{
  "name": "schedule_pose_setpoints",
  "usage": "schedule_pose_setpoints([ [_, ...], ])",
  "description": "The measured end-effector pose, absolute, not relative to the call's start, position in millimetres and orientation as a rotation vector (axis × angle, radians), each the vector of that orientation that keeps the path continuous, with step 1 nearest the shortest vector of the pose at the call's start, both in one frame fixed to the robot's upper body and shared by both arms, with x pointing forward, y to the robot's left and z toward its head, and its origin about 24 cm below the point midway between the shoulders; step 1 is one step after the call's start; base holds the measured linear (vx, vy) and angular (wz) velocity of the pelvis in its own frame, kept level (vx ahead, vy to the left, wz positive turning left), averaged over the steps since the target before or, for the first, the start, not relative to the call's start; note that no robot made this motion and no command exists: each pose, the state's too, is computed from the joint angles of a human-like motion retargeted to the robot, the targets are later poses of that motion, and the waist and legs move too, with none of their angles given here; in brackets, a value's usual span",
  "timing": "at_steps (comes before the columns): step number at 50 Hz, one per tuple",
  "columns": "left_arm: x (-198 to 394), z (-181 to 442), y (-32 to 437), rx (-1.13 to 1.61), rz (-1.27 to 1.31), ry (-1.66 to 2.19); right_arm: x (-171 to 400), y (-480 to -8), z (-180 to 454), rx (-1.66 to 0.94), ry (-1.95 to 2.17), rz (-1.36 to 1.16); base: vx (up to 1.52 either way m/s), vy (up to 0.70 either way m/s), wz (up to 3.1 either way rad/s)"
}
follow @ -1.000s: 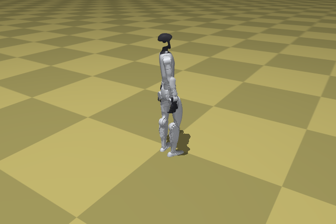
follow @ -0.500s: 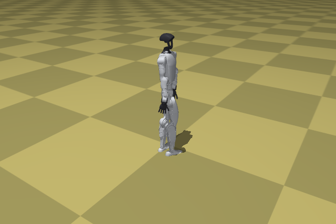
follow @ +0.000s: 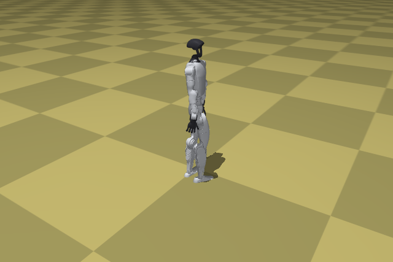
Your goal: In place motions
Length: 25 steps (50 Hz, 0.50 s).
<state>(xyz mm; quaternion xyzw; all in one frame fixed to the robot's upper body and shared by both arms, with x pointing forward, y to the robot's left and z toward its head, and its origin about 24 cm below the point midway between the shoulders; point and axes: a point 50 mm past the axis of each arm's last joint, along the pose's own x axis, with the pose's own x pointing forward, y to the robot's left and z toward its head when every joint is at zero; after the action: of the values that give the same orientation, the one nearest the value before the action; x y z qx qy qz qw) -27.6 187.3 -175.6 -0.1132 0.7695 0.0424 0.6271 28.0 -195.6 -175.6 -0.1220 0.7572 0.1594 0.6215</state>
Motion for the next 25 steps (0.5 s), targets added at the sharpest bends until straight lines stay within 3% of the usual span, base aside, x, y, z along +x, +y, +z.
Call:
schedule_pose_setpoints([
  [25, -31, -176, 175, -0.281, 0.030, 1.782, 25, -202, -175, -0.336, 1.744, 0.374, 0.01, 0.00, 0.20],
])
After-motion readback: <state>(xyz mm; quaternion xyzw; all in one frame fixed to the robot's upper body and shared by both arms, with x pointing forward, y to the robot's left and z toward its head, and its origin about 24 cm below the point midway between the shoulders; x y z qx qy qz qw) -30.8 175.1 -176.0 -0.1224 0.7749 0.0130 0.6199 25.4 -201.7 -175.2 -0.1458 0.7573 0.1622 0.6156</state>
